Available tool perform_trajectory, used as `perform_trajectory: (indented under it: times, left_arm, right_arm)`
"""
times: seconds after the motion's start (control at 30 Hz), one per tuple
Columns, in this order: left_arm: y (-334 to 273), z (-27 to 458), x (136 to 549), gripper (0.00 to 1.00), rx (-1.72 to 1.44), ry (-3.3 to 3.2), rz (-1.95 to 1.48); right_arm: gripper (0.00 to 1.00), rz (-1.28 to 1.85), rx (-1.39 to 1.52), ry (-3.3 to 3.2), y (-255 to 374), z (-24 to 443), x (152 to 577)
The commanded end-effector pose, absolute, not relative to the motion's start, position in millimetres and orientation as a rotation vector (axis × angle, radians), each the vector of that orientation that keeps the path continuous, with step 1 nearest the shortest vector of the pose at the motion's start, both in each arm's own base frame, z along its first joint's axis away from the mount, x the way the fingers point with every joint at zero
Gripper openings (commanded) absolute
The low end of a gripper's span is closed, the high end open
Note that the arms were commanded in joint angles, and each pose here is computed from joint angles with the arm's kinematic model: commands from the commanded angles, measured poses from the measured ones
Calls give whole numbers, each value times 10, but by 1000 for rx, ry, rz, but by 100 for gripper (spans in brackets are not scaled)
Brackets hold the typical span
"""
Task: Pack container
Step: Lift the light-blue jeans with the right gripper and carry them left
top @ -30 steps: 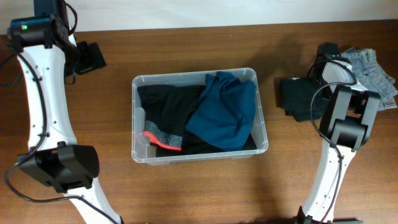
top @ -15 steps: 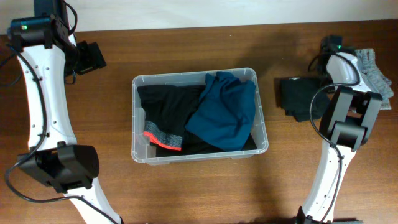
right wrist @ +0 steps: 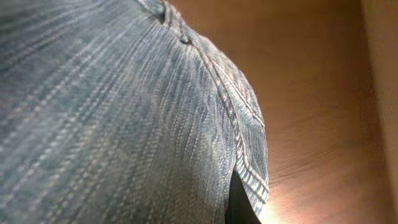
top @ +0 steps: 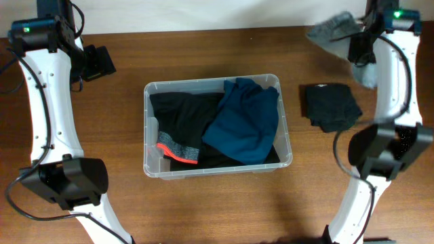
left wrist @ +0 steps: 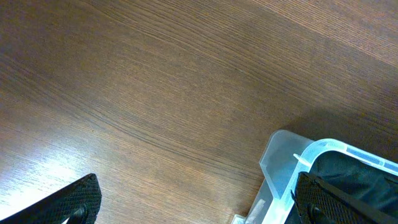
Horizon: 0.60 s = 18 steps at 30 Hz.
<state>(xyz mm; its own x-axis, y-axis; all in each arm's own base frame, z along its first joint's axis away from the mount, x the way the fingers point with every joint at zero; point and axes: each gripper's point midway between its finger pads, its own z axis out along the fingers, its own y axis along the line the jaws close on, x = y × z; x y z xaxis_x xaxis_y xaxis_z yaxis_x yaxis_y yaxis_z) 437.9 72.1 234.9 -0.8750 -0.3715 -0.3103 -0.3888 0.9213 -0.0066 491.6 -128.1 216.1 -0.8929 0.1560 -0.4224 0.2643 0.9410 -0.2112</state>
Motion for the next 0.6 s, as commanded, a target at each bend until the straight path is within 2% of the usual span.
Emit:
perform_trajectory:
  times: [0.0, 0.13, 0.3, 0.57]
  left_arm:
    - [727, 2374, 4363, 99, -581, 2766, 68]
    - [727, 2374, 4363, 99, -581, 2766, 68]
    - [727, 2374, 4364, 99, -581, 2765, 68]
    - [727, 2374, 4364, 99, -581, 2765, 68]
  right_arm:
    - [4, -122, 227, 2497, -792, 3112, 4753]
    - [4, 133, 102, 2403, -195, 3697, 4383]
    - [4, 432, -5, 2298, 407, 4203, 3945]
    - [4, 913, -177, 2232, 1259, 4585, 3406]
